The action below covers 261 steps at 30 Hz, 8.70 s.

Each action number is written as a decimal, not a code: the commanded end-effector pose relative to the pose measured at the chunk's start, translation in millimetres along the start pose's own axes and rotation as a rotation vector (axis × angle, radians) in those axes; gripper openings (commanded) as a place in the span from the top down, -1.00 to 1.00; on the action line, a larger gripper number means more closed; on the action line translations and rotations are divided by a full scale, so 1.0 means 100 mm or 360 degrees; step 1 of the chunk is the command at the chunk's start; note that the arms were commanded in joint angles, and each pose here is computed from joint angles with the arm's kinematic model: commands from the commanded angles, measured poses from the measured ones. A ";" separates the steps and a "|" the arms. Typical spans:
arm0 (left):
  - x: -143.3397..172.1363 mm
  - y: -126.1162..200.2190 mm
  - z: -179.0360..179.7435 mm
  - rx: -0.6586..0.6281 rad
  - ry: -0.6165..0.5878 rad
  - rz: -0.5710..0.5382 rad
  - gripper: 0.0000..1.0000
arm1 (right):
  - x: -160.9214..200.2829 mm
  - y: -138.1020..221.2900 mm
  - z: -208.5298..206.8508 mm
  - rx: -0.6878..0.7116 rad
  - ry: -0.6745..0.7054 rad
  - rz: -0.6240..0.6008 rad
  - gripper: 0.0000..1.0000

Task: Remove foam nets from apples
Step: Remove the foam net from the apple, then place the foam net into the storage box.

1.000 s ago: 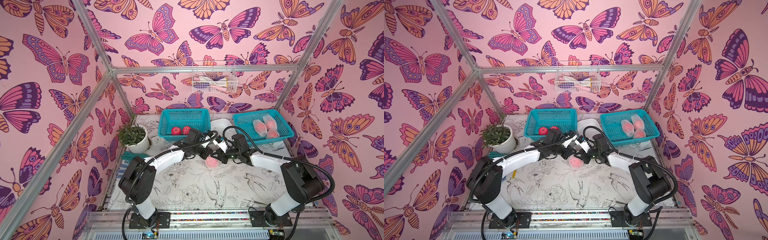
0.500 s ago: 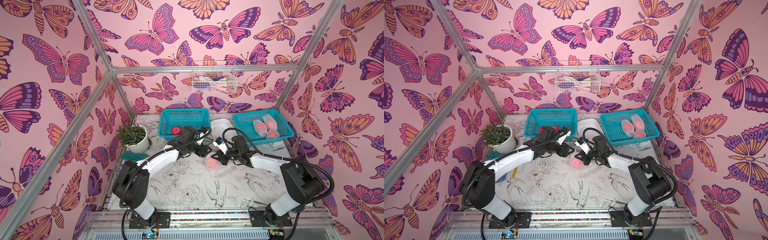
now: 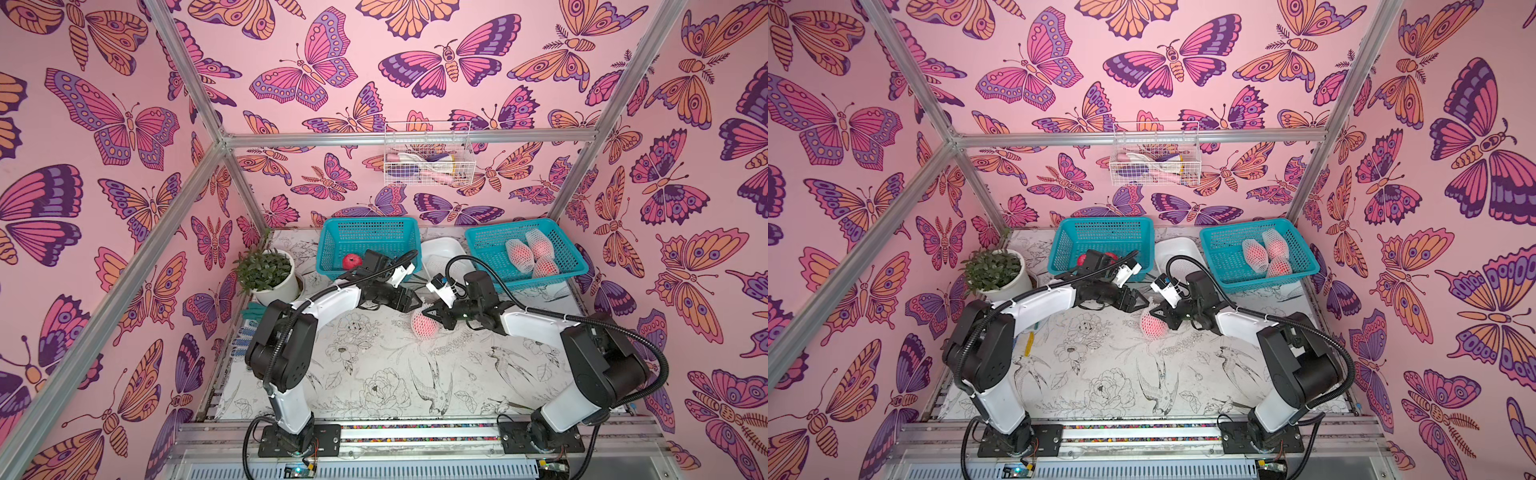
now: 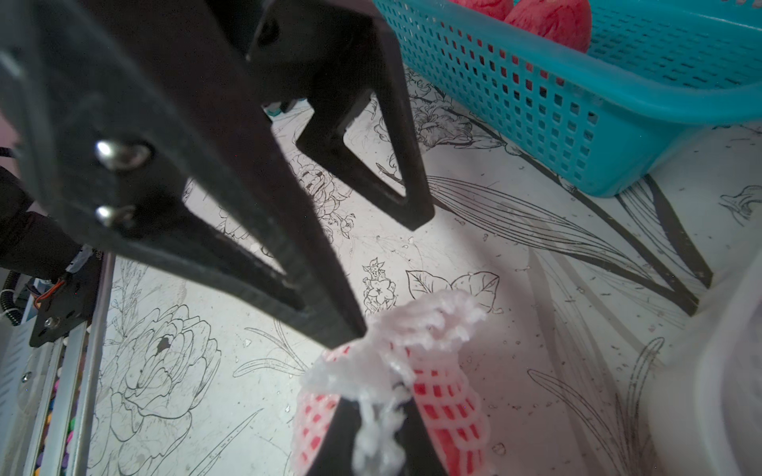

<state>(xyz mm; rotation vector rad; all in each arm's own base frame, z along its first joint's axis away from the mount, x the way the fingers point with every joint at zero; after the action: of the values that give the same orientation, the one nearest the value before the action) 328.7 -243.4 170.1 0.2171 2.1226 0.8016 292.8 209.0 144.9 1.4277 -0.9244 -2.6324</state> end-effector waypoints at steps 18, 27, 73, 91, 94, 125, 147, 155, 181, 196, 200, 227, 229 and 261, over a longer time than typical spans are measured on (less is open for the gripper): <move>0.03 -0.25 0.07 0.0236 -0.0006 0.0070 -0.41 | 0.03 0.03 -0.12 -0.0009 -0.0002 0.0076 0.08; -0.07 -0.34 0.10 0.0315 -0.0001 0.0065 -0.24 | -0.02 0.07 -0.20 0.0021 -0.0015 0.0060 0.05; -0.17 -0.31 0.14 0.0240 0.0098 0.0007 1.00 | 0.09 -0.01 -0.37 0.0103 -0.0182 0.0130 -0.51; -0.27 -0.19 0.07 0.0201 0.0075 -0.0062 1.00 | -0.01 0.03 -0.24 0.0023 -0.0199 0.0121 0.66; -0.27 -0.18 0.06 0.0191 0.0076 -0.0062 1.00 | -0.04 0.04 -0.24 0.0058 -0.0202 0.0119 0.77; -0.28 -0.13 0.29 0.0082 0.0163 -0.0091 1.00 | -0.01 0.01 -0.28 0.0064 -0.0225 0.0165 -0.42; -0.29 -0.17 0.36 0.0121 0.0239 -0.0116 1.00 | -0.04 -0.22 -0.31 -0.0008 -0.0079 0.0140 -0.82; -0.26 -0.20 0.38 0.0131 0.0254 -0.0103 1.00 | -0.10 -0.28 -0.36 0.0024 -0.0079 0.0075 -0.73; -0.33 -0.05 0.30 0.0117 0.0230 -0.0158 1.00 | -0.18 -0.31 -0.27 -0.0072 -0.0133 0.0055 0.50; -0.36 0.21 0.25 -0.0041 0.0198 -0.0230 -0.20 | -0.28 -0.27 -0.27 -0.0008 -0.0214 -0.0029 0.81; -0.34 0.34 0.24 -0.0086 0.0180 -0.0236 -0.25 | -0.32 -0.24 -0.26 0.0005 -0.0221 -0.0058 0.87; -0.01 0.65 0.08 -0.0279 0.0149 -0.0097 -0.21 | -0.90 0.38 -0.13 0.0394 -0.0216 -0.0146 0.89; -0.02 0.66 0.07 -0.0271 0.0150 -0.0098 -0.21 | -0.93 0.47 -0.17 0.0507 -0.0236 -0.0083 0.89; 0.02 0.50 0.22 -0.0298 0.0158 -0.0021 -0.20 | -1.35 0.31 -1.38 0.1679 0.0195 0.0758 0.99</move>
<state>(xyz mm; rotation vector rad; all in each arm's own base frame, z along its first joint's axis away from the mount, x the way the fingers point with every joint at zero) 333.9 -194.6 196.5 0.0422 2.1270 0.9802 458.8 152.6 209.7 1.1353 -2.4138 -1.7651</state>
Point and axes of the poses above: each gripper's point midway between its finger pads, its own y axis back along the fingers, its own z axis along the line the jaws close on, x = y × z, the point moved 8 cm from there along y, back along the fingers, and after that the axes turned 10 degrees about -y, right-handed, at the moved point
